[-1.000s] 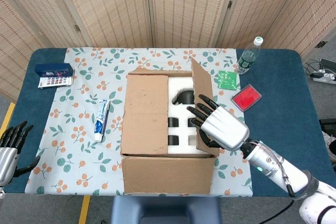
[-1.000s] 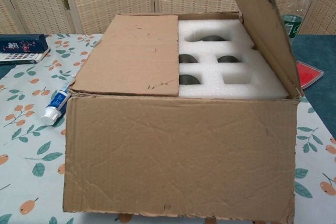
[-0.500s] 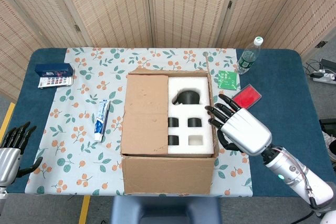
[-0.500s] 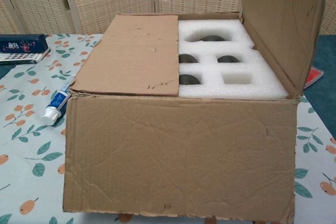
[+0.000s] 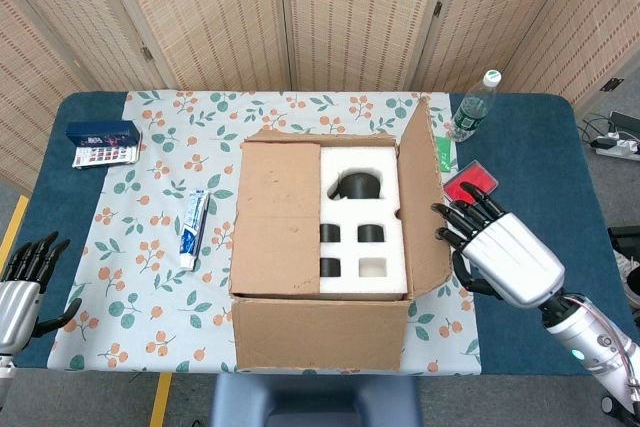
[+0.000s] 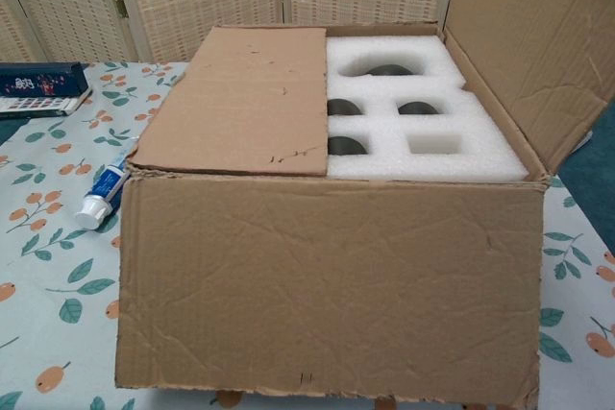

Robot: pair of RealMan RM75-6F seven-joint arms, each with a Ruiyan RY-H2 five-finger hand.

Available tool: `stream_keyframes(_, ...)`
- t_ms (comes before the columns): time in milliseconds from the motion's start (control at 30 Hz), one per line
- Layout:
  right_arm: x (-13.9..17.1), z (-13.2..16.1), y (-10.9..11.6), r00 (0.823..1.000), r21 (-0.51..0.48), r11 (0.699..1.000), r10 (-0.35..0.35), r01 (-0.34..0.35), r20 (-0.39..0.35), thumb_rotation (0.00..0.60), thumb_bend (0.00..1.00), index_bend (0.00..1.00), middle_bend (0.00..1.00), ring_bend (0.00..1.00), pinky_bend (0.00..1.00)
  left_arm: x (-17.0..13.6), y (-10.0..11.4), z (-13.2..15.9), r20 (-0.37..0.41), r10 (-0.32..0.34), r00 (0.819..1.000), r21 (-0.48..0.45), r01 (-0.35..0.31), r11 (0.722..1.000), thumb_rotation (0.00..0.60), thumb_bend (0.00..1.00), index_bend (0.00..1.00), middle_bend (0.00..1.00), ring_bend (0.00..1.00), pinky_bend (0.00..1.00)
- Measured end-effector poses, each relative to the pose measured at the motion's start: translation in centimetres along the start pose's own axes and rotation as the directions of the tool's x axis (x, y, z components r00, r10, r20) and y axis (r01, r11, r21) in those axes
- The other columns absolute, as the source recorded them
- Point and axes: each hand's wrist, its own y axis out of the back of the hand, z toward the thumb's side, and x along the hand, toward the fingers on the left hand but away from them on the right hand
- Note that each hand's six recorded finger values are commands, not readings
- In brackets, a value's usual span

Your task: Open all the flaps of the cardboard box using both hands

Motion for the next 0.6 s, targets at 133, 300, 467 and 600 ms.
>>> stream_keyframes(133, 1.5, -1.0, -0.1, 0.999, -0.006, 1.0, -0.008, 0.009, 0.033, 0.295, 0.8, 0.36, 0.22, 0.23, 0.1, 0.0, 0.0, 0.0, -0.002, 0.003, 1.0, 0.002, -0.003, 1.0, 0.6, 0.36, 0.0, 0.0, 0.0, 0.0)
stream_keyframes(300, 3.3, -2.3, -1.0, 0.997, -0.019, 1.0, 0.012, -0.011, 0.075, 0.295, 0.8, 0.36, 0.23, 0.23, 0.1, 0.1, -0.1, 0.0, -0.004, 0.001, 1.0, 0.005, -0.001, 1.0, 0.6, 0.36, 0.0, 0.0, 0.0, 0.0)
stream_keyframes(467, 4.6, -3.2, -2.2, 0.994, -0.04, 0.998, 0.044, -0.04, 0.105, 0.292, 0.8, 0.36, 0.23, 0.24, 0.1, 0.1, -0.3, 0.1, -0.002, -0.002, 1.0, 0.009, 0.002, 1.0, 0.6, 0.36, 0.0, 0.0, 0.0, 0.0)
stream_keyframes(600, 5.6, -3.7, -3.3, 0.99, -0.063, 0.997, 0.062, -0.055, 0.124, 0.295, 0.8, 0.36, 0.23, 0.24, 0.1, 0.2, -0.3, 0.2, -0.001, -0.002, 1.0, 0.01, 0.002, 1.0, 0.6, 0.36, 0.0, 0.0, 0.0, 0.0)
